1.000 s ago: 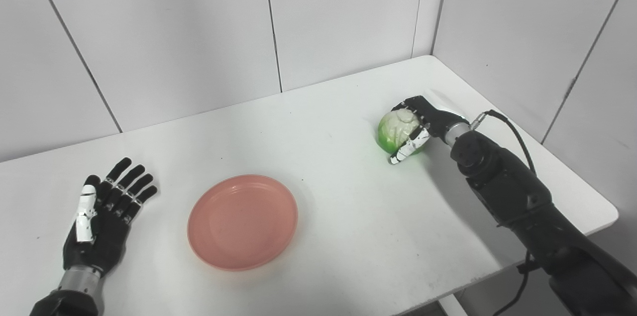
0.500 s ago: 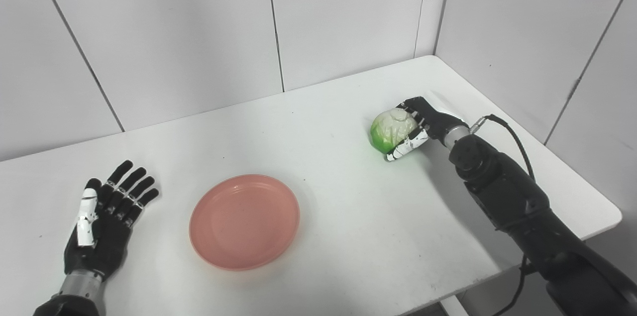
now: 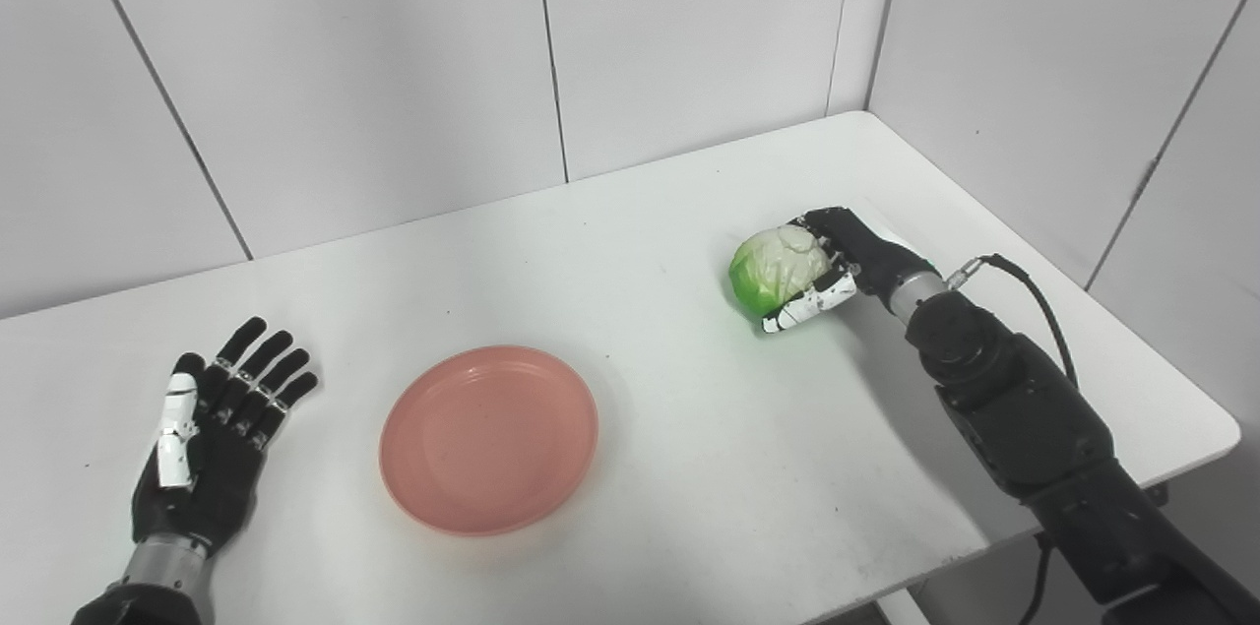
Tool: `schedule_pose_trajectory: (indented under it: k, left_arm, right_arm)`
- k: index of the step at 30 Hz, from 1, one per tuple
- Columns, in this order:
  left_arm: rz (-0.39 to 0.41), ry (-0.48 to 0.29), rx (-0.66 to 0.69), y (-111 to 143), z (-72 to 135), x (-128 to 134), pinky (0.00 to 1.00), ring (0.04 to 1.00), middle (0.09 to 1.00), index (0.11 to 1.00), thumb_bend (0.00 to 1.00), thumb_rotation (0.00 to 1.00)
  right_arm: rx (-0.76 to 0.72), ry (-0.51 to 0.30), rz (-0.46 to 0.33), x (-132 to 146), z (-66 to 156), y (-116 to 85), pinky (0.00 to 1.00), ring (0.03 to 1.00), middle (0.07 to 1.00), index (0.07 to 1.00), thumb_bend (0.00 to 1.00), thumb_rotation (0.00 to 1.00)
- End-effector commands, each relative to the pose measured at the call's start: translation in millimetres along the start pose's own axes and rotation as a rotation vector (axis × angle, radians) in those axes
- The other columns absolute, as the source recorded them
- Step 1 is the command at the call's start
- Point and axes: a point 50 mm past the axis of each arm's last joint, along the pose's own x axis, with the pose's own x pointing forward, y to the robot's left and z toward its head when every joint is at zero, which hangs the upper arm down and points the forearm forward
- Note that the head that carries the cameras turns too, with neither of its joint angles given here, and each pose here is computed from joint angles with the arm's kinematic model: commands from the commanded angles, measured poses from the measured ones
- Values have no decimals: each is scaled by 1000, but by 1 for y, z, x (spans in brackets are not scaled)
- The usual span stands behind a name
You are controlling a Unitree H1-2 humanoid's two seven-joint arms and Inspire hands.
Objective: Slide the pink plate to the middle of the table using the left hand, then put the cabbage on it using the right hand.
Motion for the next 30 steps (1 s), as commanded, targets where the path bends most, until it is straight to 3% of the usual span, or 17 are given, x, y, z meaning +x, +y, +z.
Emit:
schedule_pose_trajectory:
  k: [1, 15, 30]
  left_arm:
    - [37, 107, -38, 3, -32, -17, 793, 810, 817, 810, 553, 868]
    - [50, 95, -65, -17, -37, -13, 785, 806, 815, 806, 533, 875]
    - [102, 92, -58, -73, -42, -8, 851, 851, 852, 834, 500, 945]
  right_arm:
    - [24, -79, -54, 2, 25, -20, 392, 449, 461, 522, 525, 0]
    - [-49, -234, 8, -6, 90, -6, 410, 462, 464, 517, 526, 0]
    - [-70, -472, 214, -10, 170, 69, 412, 462, 467, 512, 526, 0]
